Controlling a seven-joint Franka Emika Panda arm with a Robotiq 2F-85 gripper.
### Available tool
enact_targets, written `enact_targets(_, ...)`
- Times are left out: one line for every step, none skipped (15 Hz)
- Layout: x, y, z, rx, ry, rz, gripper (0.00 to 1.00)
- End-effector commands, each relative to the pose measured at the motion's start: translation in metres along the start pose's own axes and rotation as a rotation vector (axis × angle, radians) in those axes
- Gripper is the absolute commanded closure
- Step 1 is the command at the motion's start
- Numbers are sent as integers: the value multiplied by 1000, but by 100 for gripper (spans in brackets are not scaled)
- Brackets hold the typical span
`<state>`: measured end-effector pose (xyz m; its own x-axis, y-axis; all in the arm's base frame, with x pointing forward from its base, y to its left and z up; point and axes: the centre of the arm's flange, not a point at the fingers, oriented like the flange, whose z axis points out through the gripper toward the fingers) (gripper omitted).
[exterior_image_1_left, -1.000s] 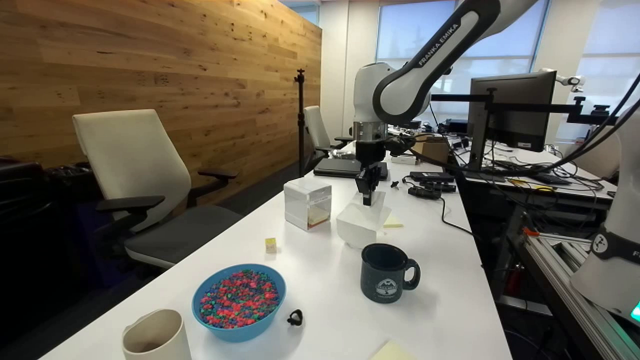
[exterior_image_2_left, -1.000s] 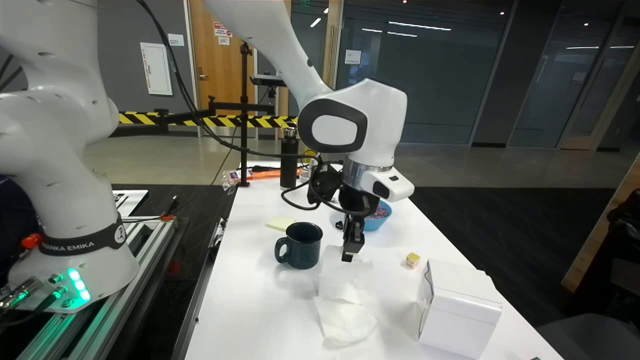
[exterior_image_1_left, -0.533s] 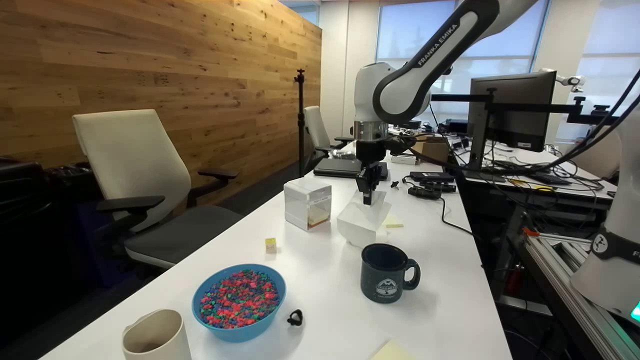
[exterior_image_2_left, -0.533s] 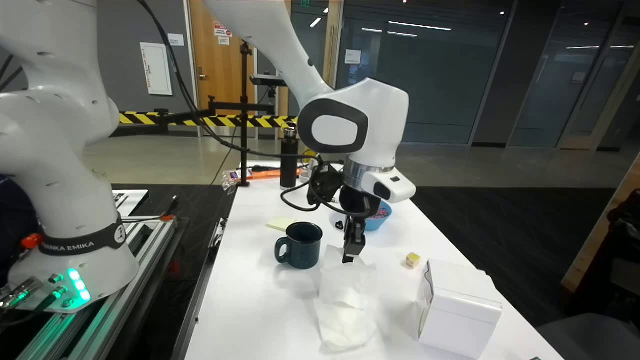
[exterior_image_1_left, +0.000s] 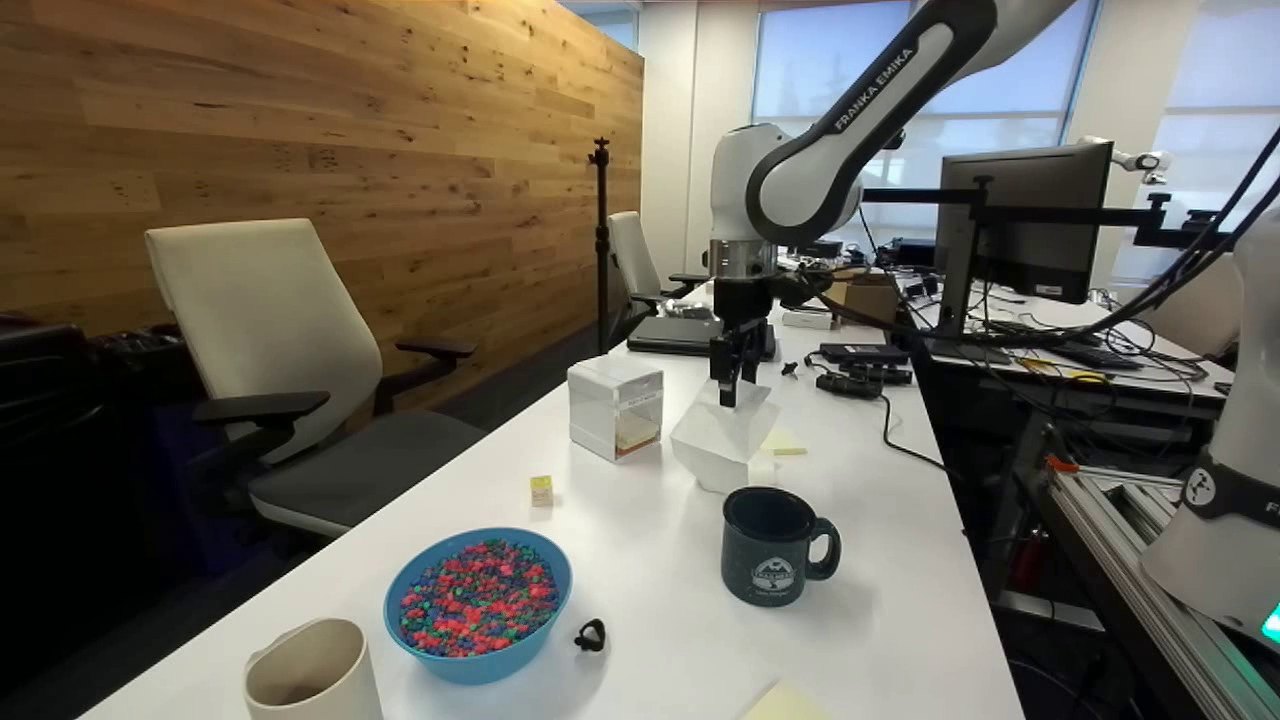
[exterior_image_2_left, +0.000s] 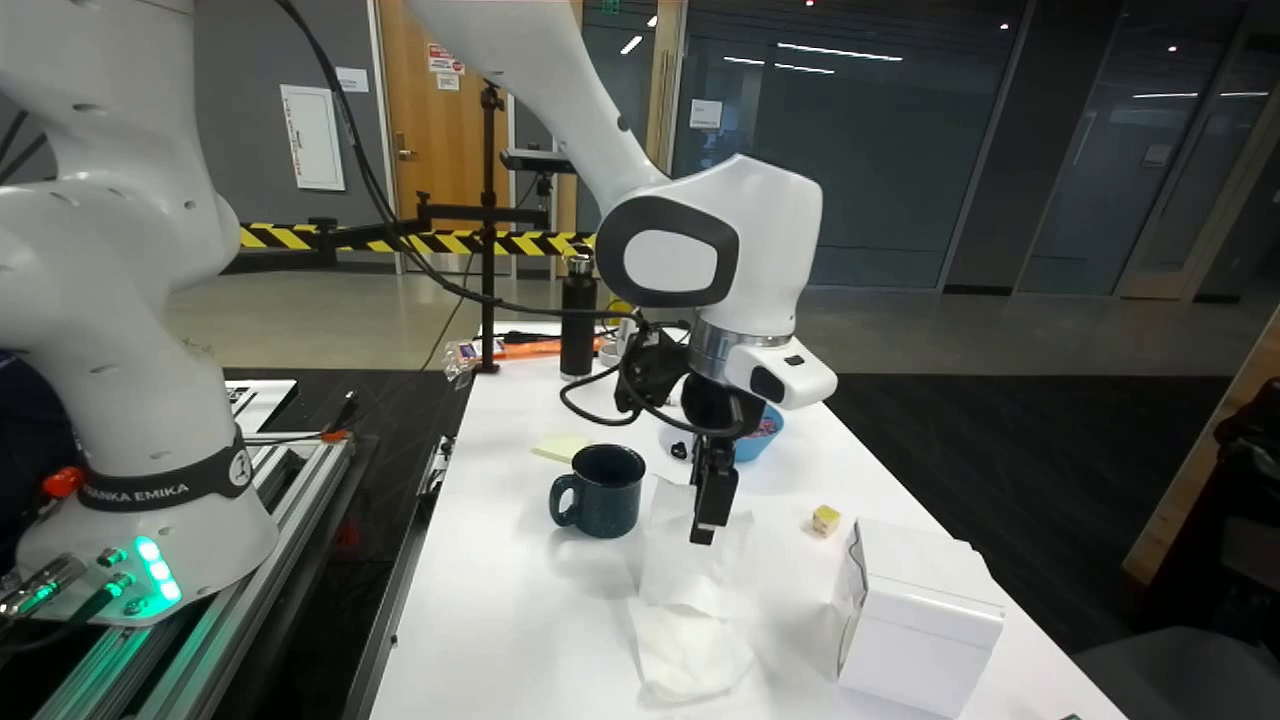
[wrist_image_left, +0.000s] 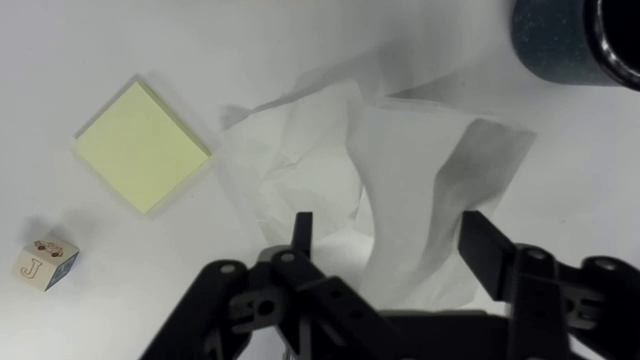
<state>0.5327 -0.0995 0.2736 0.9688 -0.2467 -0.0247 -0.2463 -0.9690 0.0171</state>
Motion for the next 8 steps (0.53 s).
enact_targets(-1,-1,-13,25,20,61,0)
enact_targets(-3,-2,-17,38,49,103,0)
enact_targets(-3,-3,-21,48,64,126,0)
enact_targets(-5,-3,-28,61,78,142,0)
enact_targets(-6,-4,-34,70,89,156,0)
enact_targets(-7,-4,-40,79,102,160,0)
enact_targets(-9,-4,-46,87,113,163,0)
enact_targets(-10,-5,-52,91,118,165,0)
